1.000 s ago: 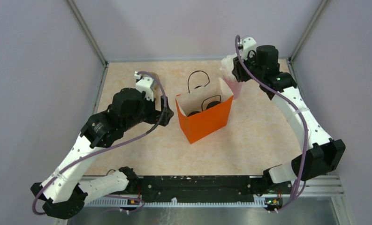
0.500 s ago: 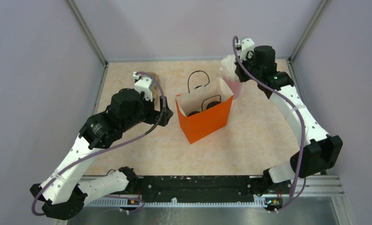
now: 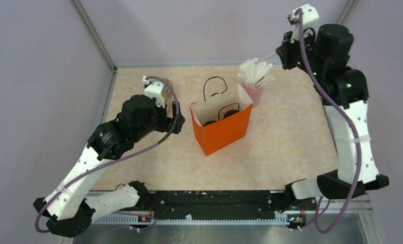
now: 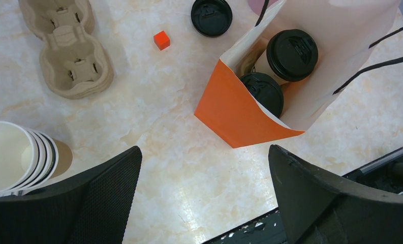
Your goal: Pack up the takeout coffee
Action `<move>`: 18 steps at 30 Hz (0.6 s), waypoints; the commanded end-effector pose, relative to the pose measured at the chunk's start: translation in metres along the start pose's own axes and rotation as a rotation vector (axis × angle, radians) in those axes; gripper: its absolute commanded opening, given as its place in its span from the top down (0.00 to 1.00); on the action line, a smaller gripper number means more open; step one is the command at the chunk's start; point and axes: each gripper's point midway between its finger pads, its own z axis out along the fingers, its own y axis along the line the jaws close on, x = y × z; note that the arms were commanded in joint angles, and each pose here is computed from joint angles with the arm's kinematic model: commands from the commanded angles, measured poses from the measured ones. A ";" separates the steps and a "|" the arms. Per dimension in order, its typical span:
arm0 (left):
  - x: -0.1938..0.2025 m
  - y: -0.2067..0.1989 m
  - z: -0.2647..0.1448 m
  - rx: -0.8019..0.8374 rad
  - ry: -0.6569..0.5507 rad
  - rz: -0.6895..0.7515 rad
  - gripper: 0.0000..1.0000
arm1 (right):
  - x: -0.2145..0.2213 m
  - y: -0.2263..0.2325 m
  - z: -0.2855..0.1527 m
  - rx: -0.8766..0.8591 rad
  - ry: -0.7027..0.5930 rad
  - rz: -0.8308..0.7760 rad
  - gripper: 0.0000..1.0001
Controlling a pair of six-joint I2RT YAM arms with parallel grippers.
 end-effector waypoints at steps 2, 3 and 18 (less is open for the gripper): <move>-0.025 0.001 -0.003 -0.014 -0.079 0.017 0.01 | -0.027 0.006 -0.067 -0.024 -0.053 0.087 1.00; -0.028 0.001 -0.003 -0.015 -0.087 0.016 0.01 | -0.031 0.009 -0.076 -0.037 -0.070 0.097 1.00; -0.039 -0.009 0.006 0.025 -0.115 0.039 0.01 | -0.028 0.078 -0.146 -0.362 -0.060 0.362 1.00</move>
